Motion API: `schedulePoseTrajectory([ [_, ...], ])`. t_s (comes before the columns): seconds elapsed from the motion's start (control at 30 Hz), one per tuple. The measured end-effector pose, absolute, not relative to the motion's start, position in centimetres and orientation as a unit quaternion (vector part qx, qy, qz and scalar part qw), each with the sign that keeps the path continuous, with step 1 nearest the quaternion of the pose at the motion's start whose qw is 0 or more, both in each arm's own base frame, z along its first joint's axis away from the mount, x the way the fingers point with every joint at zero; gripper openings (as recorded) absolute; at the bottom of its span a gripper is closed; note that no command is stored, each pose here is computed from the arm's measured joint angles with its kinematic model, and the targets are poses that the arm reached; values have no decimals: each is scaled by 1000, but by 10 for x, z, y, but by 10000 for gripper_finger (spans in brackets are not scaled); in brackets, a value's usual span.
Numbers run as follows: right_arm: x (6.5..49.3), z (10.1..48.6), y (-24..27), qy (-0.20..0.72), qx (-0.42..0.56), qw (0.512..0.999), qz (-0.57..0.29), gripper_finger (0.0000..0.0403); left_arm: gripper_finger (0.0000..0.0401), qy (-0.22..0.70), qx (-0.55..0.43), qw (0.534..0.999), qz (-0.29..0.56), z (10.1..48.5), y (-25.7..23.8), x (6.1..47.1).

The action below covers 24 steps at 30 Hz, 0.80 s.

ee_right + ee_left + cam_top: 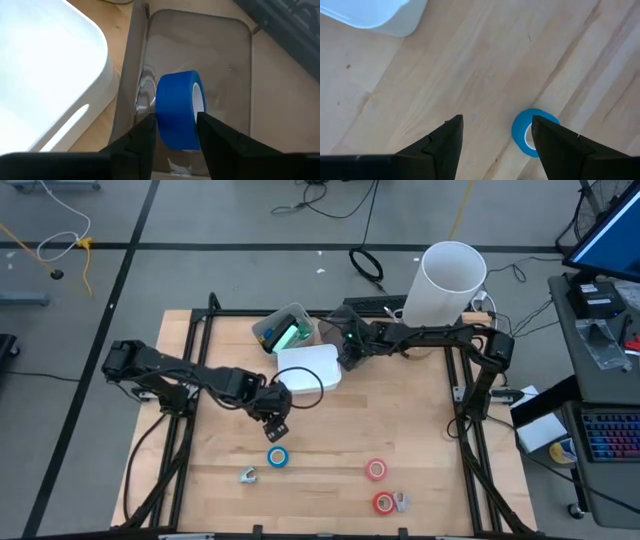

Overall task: Pick and place Stapler, Stapler remover, tape
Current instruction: Put the dark blue tape into the black bin, then put the blue tape into the black bin

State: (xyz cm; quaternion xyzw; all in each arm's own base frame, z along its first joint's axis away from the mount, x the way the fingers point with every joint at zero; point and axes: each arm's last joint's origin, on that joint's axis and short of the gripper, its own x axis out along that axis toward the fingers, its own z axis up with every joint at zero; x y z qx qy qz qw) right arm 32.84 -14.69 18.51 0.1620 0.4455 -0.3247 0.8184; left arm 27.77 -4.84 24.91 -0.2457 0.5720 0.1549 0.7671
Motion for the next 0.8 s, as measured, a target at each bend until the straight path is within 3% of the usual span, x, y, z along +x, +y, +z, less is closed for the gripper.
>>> schedulePoseTrajectory([
  [0.43, 327, 191, -144, 445, 178, 829, -290, 135, 232, 576, -255, 763, 149, 249, -67, 274],
  [0.8, 312, 249, -124, 376, 176, 877, -240, 130, 232, 576, -247, 769, 128, 249, -88, 270],
])
